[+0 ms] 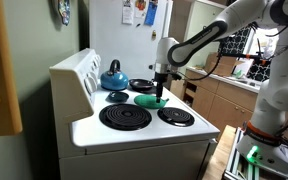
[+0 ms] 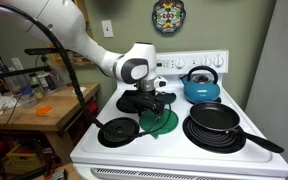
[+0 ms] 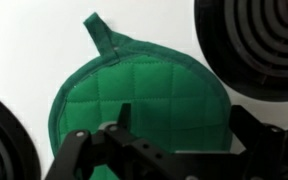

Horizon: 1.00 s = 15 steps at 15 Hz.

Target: Use the kitchen mitt to move the pan from the back right plate to the back left one

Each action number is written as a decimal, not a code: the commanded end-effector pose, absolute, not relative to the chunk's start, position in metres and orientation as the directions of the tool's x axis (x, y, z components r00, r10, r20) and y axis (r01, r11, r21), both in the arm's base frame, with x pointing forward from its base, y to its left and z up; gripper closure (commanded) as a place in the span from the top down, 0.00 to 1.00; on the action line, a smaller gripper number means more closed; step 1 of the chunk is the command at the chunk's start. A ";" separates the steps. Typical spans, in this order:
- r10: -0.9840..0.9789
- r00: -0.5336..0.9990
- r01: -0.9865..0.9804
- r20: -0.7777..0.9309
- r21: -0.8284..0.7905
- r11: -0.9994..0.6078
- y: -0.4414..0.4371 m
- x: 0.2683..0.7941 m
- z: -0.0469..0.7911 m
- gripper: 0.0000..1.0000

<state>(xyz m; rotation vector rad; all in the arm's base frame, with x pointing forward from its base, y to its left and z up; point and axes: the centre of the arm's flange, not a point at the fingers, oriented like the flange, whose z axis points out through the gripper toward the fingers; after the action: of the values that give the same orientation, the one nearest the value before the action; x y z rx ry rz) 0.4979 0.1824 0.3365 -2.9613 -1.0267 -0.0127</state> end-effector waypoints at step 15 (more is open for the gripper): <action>0.726 0.685 0.725 0.066 0.037 -0.688 0.178 0.514 0.329 0.09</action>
<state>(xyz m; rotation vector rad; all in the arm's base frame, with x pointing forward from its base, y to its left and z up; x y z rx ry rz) 0.5210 0.1820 0.3199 -2.9027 -1.2232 -0.1396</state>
